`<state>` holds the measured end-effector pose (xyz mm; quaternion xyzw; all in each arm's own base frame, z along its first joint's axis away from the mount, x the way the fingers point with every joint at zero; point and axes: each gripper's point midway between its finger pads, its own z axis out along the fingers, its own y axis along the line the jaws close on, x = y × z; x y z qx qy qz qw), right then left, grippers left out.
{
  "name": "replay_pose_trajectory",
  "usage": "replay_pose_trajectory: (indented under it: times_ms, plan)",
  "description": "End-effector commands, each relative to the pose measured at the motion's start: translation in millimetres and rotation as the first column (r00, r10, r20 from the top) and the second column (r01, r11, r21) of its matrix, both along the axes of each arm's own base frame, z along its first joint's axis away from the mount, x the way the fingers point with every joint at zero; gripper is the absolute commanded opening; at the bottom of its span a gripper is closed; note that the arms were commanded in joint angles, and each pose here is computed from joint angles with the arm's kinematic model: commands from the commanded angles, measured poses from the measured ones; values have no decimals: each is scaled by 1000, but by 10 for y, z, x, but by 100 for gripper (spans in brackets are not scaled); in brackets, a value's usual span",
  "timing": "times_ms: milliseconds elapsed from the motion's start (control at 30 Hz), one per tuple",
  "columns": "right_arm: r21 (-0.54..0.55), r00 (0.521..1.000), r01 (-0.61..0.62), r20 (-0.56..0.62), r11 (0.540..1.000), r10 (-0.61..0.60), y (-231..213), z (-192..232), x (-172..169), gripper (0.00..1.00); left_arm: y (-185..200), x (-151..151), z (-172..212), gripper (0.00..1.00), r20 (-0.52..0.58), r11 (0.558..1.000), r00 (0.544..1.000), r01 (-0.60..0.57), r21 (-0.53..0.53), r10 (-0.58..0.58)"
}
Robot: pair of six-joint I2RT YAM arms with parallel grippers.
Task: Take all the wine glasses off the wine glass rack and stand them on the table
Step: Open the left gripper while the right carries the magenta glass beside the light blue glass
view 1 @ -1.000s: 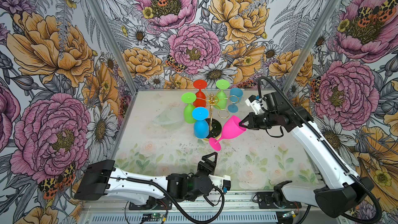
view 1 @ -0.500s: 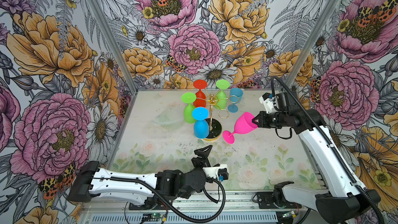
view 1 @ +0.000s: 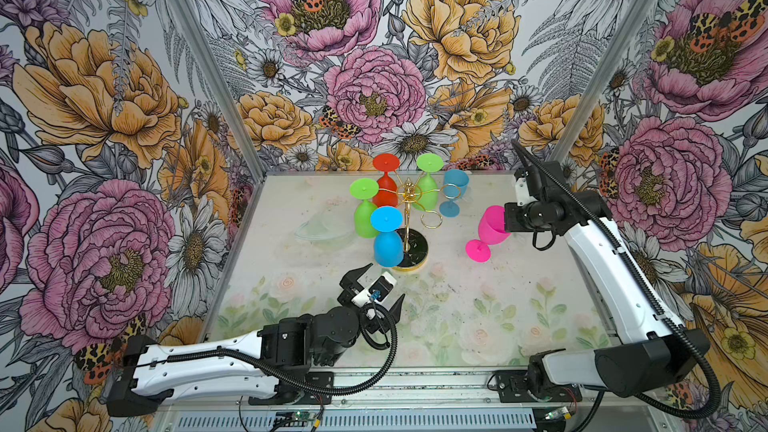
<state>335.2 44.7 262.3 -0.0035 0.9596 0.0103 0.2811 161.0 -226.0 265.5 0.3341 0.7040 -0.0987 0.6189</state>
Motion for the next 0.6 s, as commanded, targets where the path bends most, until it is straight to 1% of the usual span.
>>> replay_pose_trajectory:
  times_ms: [0, 133, 233, 267, 433, 567]
  plan:
    - [-76, 996, 63, 69, 995, -58, -194, 144, 275, 0, 115, 3, 49, 99, -66, 997, 997, -30, -74, 25]
    - [-45, 994, 77, 79, 996, -73, -190, 118, 562, 0, 257, 83, 14, 99, -88, 994, 992, -97, -55, 92]
    - [-53, 994, 88, 68, 995, -85, -241, 52, 777, 0, 307, 99, -2, 99, -124, 991, 986, -118, -57, 111]
    - [-59, 994, 95, 68, 994, -91, -271, 38, 850, 0, 365, 149, 2, 99, -135, 987, 981, -146, -62, 136]
    - [-80, 987, 151, 76, 985, -145, -457, 19, 1151, 0, 480, 190, -30, 99, -168, 981, 972, -180, -79, 165]
    - [-51, 983, 174, 65, 983, -170, -546, -67, 1362, 0, 574, 216, -53, 99, -190, 975, 965, -202, -90, 182]
